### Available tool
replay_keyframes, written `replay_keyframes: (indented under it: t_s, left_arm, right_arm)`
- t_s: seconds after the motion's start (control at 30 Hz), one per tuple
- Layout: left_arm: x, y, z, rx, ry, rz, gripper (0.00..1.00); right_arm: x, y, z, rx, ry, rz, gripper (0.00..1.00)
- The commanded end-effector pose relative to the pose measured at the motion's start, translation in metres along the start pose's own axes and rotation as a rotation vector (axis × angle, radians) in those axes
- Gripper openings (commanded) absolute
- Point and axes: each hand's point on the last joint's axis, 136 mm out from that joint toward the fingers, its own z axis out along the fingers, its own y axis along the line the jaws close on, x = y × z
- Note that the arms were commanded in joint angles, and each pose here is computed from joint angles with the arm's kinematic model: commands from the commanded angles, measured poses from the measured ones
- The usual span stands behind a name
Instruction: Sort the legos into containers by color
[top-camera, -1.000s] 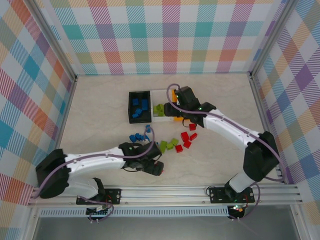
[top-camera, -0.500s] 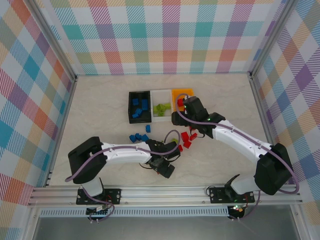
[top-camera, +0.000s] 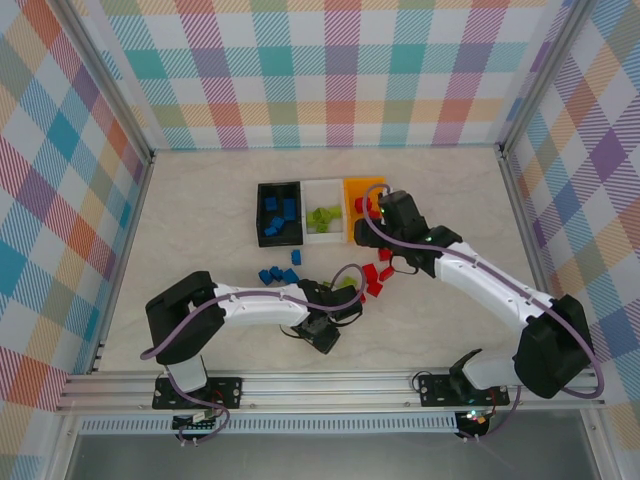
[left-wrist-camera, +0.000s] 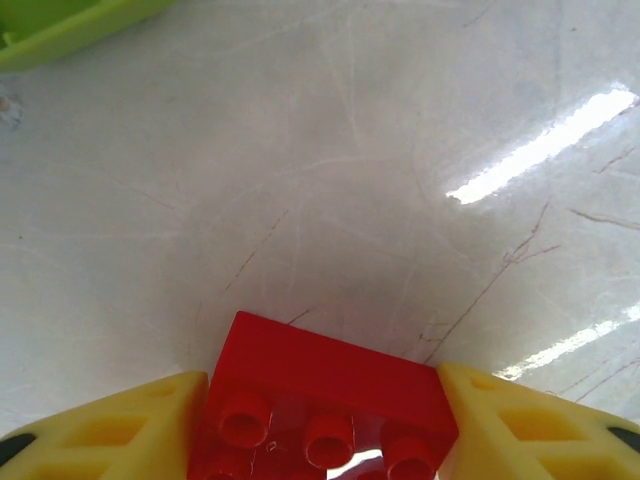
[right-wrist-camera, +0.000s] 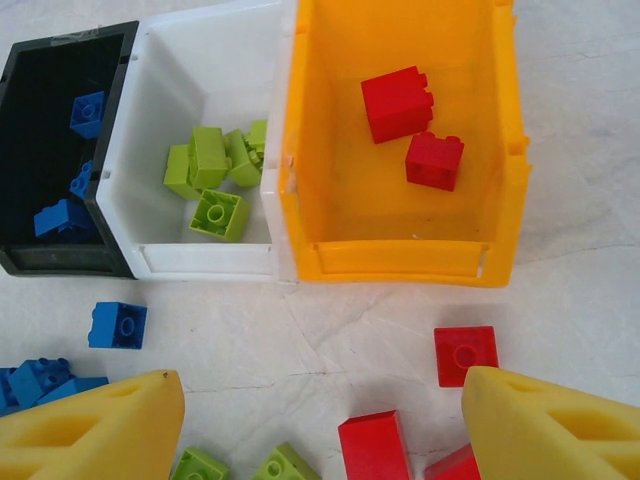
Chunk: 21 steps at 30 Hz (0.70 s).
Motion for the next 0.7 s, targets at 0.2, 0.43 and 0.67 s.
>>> replay_keyframes:
  t_s: [0.2, 0.43, 0.67]
  left_arm:
    - [-0.058, 0.022, -0.061, -0.014, -0.254, -0.135, 0.5]
    - [-0.168, 0.061, -0.116, 0.016, -0.534, -0.344, 0.47]
    - [-0.261, 0.081, -0.127, 0.05, -0.674, -0.451, 0.47]
  right_arm:
    - [-0.007, -0.041, -0.018, 0.102, -0.068, 0.096, 0.74]
    - [-0.006, -0.061, -0.036, 0.136, -0.11, 0.152, 0.74]
    - [0.005, -0.068, -0.045, 0.138, -0.11, 0.164, 0.74]
